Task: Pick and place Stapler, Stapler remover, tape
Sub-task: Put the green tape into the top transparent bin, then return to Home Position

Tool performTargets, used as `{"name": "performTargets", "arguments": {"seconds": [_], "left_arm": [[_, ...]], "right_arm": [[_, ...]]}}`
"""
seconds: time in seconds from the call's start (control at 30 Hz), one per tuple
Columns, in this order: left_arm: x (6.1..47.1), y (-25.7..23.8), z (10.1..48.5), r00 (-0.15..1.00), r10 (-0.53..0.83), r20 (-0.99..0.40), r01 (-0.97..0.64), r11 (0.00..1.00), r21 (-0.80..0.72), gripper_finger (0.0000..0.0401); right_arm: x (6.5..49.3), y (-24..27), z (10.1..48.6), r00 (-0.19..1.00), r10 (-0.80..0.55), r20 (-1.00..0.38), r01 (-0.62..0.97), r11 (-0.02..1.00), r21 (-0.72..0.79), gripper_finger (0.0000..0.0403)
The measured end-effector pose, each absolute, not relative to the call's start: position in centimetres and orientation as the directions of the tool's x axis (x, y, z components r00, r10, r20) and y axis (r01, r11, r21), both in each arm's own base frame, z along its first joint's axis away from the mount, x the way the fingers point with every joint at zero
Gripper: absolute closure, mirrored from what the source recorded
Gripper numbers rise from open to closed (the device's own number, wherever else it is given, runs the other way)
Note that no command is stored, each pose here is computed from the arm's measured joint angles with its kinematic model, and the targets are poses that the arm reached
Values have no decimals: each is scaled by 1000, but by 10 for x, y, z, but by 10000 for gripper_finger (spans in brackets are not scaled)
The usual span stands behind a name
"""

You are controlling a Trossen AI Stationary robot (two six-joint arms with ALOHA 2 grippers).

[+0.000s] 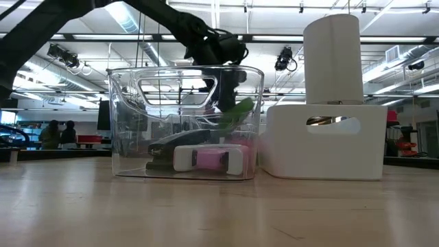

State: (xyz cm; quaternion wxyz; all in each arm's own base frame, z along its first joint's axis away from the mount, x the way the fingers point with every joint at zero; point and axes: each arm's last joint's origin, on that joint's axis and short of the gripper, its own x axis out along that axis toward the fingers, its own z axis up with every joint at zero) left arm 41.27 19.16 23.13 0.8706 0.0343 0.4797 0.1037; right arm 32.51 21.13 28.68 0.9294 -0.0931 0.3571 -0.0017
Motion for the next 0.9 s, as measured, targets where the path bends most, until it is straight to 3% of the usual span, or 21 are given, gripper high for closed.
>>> {"name": "performTargets", "arguments": {"seconds": [0.2, 0.4, 0.53, 0.73, 0.9], "left_arm": [[416, 187, 230, 537, 176, -825, -121, 984, 131, 316], [418, 184, 231, 548, 149, -823, -122, 988, 98, 210], [418, 183, 231, 566, 103, -818, -117, 992, 44, 171], [413, 181, 241, 563, 125, -817, -134, 989, 59, 159], [393, 174, 283, 596, 158, -787, -150, 985, 83, 165]], "right_arm": [[325, 211, 287, 743, -73, -665, -74, 979, -191, 133], [325, 211, 287, 743, -73, -665, -79, 977, -196, 133], [325, 211, 287, 743, -73, -665, -79, 977, -196, 133], [325, 211, 287, 743, -74, -665, -79, 977, -197, 133], [326, 208, 287, 760, -149, -633, -18, 968, -250, 133]]}}
